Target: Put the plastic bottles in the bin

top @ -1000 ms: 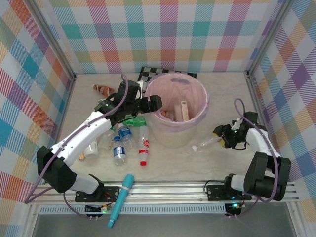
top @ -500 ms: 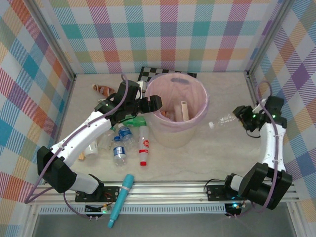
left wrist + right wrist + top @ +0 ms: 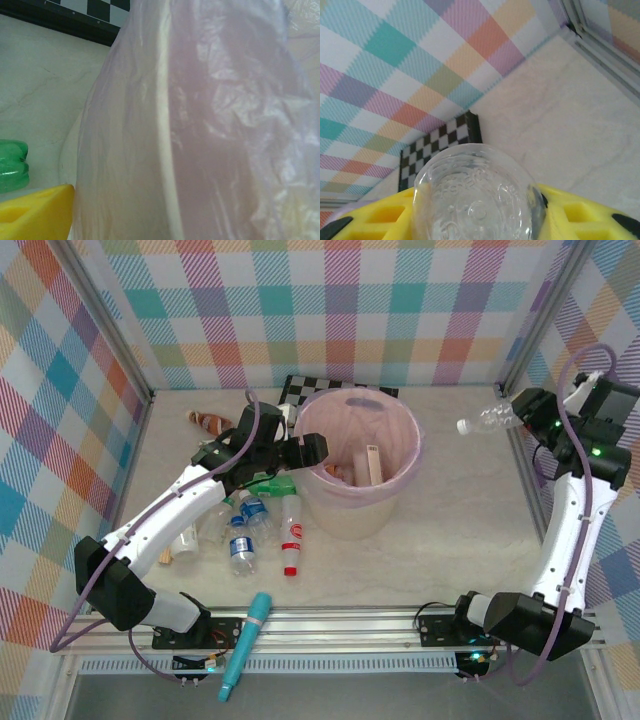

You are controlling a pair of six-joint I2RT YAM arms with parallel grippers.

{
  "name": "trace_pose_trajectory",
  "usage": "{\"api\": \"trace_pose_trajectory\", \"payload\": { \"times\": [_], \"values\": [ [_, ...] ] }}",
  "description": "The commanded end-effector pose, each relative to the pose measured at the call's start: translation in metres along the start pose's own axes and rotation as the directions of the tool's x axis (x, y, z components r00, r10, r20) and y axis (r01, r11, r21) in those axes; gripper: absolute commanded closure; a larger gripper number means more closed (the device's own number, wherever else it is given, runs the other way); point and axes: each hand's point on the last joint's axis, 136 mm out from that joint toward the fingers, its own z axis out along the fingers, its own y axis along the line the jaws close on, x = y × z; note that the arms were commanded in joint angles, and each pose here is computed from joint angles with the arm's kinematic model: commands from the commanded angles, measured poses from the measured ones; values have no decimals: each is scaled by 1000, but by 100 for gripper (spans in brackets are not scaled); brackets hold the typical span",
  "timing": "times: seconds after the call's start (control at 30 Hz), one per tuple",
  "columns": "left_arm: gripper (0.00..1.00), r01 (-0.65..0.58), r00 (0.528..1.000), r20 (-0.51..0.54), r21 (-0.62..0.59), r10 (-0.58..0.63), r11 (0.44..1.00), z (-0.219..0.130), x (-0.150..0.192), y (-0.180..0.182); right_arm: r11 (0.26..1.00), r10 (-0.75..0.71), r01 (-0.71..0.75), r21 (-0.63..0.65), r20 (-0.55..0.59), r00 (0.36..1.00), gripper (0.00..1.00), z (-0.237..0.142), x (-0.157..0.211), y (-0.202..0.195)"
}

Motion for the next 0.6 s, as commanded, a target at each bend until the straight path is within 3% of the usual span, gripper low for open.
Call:
{"api": "trace_pose_trajectory", "payload": {
  "times": [0.0,0.2,0.37,0.57],
  "values": [
    [15,-31,999,-25,-20,31,999,2,6,1,995,-13,14,-94,11,1000,52,-13,-10,34],
    [15,-29,999,-24,-17,28,999,1,6,0,957,-112,109,-270,3,994,52,-24,-3,104],
    [15,-26,999,-20,-18,26,1000,0,5,1,906,-252,207,-369,-76,965,49,-7,39,155],
    [15,-28,1000,-13,-28,27,999,-5,5,3,859,-426,317,-402,-217,878,49,25,105,183]
  ]
}}
